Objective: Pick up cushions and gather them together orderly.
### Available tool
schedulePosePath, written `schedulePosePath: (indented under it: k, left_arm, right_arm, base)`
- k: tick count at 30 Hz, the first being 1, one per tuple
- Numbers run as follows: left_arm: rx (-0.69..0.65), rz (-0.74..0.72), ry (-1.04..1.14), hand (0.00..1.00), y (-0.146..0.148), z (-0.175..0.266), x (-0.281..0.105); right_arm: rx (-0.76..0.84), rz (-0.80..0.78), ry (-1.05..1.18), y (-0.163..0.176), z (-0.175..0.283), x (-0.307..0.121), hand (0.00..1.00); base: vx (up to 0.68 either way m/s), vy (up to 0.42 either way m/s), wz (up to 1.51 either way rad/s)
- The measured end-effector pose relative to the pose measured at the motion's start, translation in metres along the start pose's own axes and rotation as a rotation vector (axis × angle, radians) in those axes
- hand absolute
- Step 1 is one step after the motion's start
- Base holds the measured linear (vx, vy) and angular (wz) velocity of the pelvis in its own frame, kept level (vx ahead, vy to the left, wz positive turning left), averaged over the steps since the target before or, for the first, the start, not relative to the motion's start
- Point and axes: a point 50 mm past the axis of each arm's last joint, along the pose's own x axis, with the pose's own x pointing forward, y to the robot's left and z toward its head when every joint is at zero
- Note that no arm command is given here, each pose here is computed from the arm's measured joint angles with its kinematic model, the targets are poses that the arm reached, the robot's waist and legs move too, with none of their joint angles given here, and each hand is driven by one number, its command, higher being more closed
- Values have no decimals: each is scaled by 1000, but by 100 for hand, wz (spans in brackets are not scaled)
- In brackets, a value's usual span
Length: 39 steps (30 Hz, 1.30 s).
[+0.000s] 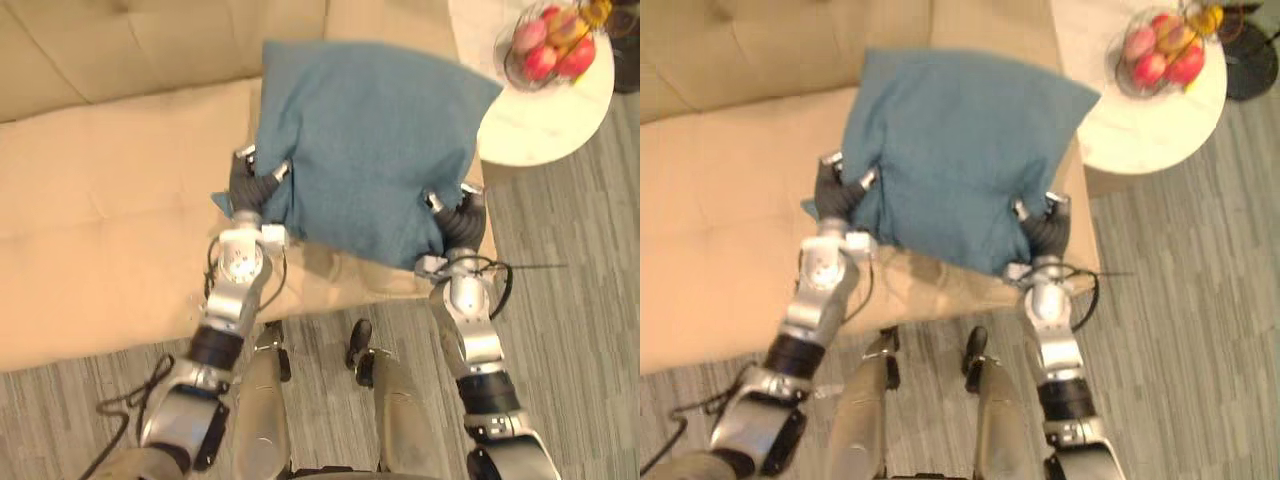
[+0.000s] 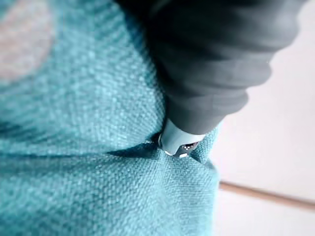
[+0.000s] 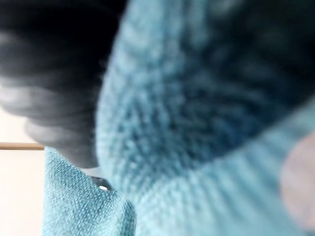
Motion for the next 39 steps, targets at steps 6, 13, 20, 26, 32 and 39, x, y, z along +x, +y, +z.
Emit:
schedulePosePath:
  k: [6,13,20,26,32,39]
  left_arm:
    - [-76,86,122,100,18,-21,-70]
    - [-84,126,205,100,31,-29,-109]
    - [-96,151,215,100,33,-30,-118]
    - [-99,179,287,100,36,-44,-128]
    - [-90,96,338,100,25,-60,-120]
    - [-9,111,362,100,50,-60,-127]
  right_arm:
    - [-21,28,179,-8,-34,-50,100]
    - [-1,44,273,-6,-48,-79,100]
    - [1,51,265,-3,-47,-77,100]
    - [-86,65,272,-8,-54,-73,100]
    - [-141,-6,358,-25,-76,-70,100]
    - [-104,23,386,-7,-81,-76,100]
  base:
    - [114,11,12]
    - [91,16,12]
    - [-20,11,42]
    - [-88,167,30]
    - [28,443,57]
    - [-86,201,17]
